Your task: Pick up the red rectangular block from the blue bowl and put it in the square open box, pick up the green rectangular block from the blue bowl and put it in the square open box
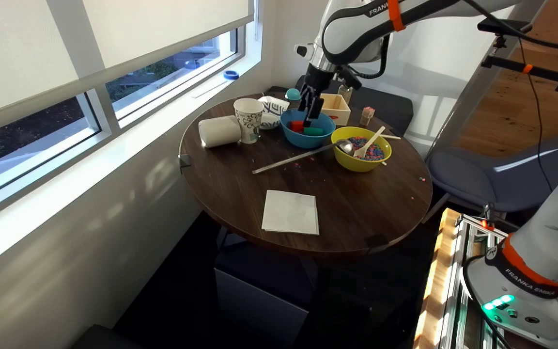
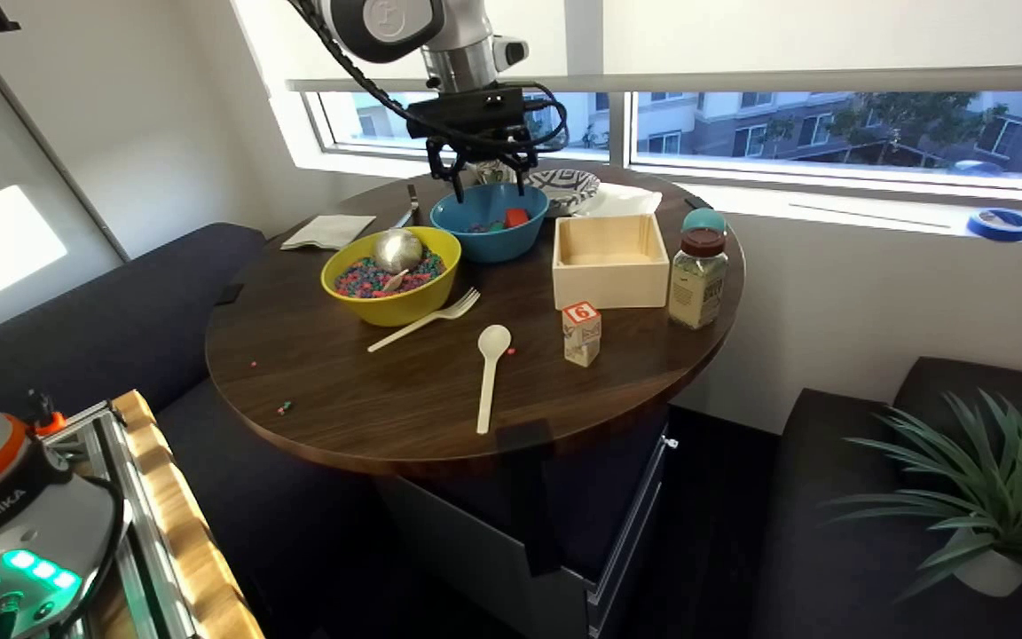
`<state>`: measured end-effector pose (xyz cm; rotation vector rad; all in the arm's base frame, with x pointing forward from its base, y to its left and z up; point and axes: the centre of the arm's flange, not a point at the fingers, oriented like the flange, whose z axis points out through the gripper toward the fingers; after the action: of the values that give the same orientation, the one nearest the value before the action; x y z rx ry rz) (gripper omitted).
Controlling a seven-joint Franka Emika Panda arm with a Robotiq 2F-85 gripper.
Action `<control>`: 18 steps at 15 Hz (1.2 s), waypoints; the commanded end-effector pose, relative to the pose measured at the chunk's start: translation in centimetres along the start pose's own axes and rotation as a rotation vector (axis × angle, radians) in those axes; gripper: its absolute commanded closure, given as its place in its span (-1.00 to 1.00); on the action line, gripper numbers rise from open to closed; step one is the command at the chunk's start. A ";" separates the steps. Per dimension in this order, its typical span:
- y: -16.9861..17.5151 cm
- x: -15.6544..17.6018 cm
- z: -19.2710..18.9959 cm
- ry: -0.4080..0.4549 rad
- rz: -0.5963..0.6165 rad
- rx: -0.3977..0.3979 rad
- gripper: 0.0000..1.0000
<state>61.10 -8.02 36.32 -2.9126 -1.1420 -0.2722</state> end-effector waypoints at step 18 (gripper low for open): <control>0.7 0.8 4.7 0.017 -0.107 -0.044 -0.56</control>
<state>62.98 -7.53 32.83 -2.8893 -1.2428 -0.3125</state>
